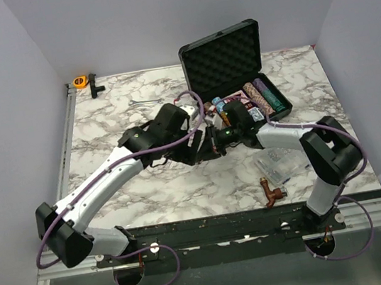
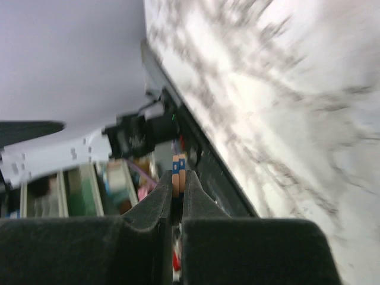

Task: Pack up texas hold em set

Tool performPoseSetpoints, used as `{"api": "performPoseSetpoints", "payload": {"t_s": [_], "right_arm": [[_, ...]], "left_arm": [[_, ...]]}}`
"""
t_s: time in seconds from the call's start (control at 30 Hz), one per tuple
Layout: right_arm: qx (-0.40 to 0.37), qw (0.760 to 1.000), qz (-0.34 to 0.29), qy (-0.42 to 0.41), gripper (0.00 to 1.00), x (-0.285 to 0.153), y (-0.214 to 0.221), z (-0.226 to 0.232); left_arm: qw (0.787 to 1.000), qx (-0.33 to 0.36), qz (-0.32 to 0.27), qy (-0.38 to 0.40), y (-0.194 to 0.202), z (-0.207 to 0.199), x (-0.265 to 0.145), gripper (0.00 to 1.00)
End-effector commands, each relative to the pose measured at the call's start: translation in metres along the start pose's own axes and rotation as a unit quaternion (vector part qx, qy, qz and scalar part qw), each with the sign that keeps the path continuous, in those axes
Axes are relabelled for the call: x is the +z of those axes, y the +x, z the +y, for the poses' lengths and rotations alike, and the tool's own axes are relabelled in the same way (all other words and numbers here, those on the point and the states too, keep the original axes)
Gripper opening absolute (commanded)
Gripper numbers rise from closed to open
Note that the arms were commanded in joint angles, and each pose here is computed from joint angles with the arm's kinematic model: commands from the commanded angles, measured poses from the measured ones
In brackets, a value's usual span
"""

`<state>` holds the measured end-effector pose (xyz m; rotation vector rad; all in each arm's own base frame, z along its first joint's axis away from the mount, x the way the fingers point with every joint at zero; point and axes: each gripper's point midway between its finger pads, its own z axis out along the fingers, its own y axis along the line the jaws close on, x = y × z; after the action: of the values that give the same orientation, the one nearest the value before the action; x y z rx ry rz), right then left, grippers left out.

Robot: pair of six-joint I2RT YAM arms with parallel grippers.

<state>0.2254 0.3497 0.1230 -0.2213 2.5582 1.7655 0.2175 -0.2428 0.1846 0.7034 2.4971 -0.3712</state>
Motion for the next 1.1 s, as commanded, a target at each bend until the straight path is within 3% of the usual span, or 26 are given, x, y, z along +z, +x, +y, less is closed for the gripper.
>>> {"api": "performPoseSetpoints", "payload": {"t_s": [0.0, 0.2, 0.43, 0.73, 1.07], "right_arm": [[0.038, 0.983, -0.146, 0.107, 0.01, -0.040, -0.051, -0.020], [0.129, 0.895, -0.322, 0.281, 0.01, -0.116, -0.098, -0.059], [0.261, 0.812, -0.396, 0.339, 0.01, -0.161, -0.113, -0.094], [0.317, 0.766, -0.439, 0.347, 0.01, -0.173, -0.125, -0.104], [0.340, 0.742, -0.449, 0.362, 0.01, -0.177, -0.127, -0.115]], "left_arm": [[0.991, -0.060, -0.121, 0.000, -0.048, 0.016, -0.041, 0.76], [0.972, -0.107, -0.206, 0.021, -0.083, 0.034, -0.075, 0.77], [0.975, -0.100, -0.187, 0.072, -0.094, 0.019, -0.079, 0.77], [0.979, -0.090, -0.165, 0.075, -0.082, 0.024, -0.050, 0.77], [0.980, -0.093, -0.151, 0.094, -0.074, 0.020, -0.040, 0.77]]}}
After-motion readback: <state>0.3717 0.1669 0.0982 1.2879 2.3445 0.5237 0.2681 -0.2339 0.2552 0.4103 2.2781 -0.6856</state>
